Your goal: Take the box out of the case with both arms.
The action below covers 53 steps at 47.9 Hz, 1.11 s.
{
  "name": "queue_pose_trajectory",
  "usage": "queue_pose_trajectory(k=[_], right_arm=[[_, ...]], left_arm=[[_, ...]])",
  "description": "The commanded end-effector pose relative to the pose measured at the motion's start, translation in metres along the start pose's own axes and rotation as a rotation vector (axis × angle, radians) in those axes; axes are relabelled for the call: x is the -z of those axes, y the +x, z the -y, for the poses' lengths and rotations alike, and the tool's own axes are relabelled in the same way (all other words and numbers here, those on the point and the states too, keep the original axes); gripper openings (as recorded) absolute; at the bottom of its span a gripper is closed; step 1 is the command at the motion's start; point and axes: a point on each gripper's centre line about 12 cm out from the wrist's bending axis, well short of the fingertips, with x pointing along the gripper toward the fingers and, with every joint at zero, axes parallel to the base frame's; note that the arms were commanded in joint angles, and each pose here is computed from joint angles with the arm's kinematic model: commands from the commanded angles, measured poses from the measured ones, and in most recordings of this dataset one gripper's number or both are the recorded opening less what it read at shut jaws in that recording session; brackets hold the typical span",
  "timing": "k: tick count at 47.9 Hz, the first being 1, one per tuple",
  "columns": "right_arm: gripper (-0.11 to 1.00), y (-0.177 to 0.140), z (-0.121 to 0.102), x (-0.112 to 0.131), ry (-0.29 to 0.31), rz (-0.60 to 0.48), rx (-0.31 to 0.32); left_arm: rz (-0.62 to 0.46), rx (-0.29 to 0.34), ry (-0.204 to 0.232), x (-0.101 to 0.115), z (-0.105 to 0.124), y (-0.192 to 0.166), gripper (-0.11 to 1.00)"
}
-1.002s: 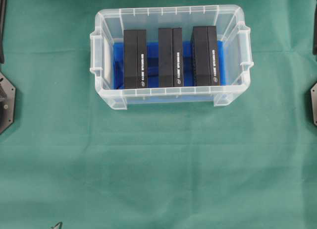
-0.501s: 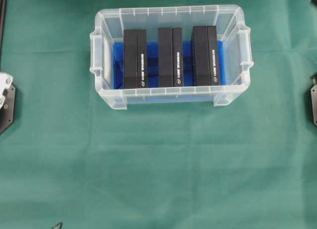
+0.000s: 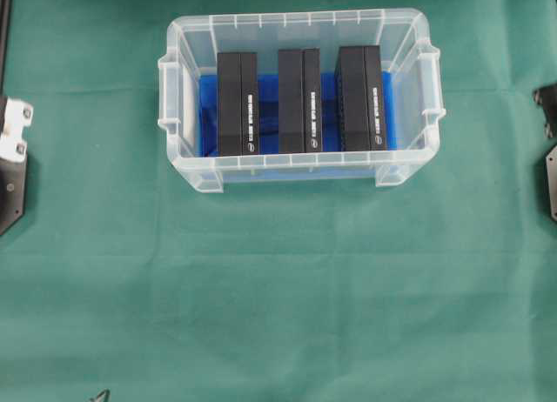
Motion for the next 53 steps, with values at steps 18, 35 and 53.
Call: queue_pose_trajectory(k=[18,35,53], right_arm=[[0.02,0.011,0.009,-0.057,0.029,0.065,0.010],[0.02,0.018,0.011,-0.055,0.024,0.055,0.017],[0.02,0.026,0.010,-0.055,0.019,0.059,0.009]], left_arm=[[0.093,-0.027,0.021,-0.053,-0.009,-0.006,0.01],[0.078,-0.040,0.062,-0.051,-0.012,0.000,0.01],[0.074,-0.052,0.068,-0.050,-0.014,0.005,0.30]])
